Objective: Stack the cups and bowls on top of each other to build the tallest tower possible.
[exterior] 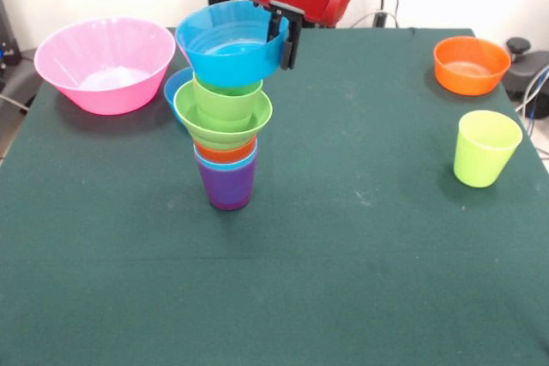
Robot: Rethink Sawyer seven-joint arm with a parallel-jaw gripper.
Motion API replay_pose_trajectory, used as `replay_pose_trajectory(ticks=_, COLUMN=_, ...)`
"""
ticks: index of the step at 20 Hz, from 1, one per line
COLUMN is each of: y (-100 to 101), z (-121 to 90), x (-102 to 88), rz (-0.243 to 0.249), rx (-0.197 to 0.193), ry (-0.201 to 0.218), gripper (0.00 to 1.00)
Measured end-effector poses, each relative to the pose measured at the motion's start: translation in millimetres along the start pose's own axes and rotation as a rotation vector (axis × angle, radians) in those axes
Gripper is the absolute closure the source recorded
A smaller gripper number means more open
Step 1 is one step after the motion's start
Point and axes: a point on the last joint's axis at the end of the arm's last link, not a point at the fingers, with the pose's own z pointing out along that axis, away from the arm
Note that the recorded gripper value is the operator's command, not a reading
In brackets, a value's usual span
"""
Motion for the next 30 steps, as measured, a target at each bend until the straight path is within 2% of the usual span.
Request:
replay_pose_trajectory(ticks=6, y=0.2, z=4.9, x=-2.4, rz=-0.006, rx=-0.008, ry=-0.041, gripper=1.00)
replay_pose_trajectory(ticks=10, y=-1.4, z=9.5, x=-4.1, rz=-0.025, rx=-0.002, ry=-0.083, gripper=1.00)
replay_pose_trajectory(ticks=12, y=-2.3, z=10.6, x=-4.3, rz=-0.032, rx=0.002, ry=-0.091, gripper=1.00)
replay_pose_trajectory(ticks=30, y=-5.3, z=9.3, x=-4.9, rz=-0.038, rx=0.010, ry=-0.099, gripper=1.00)
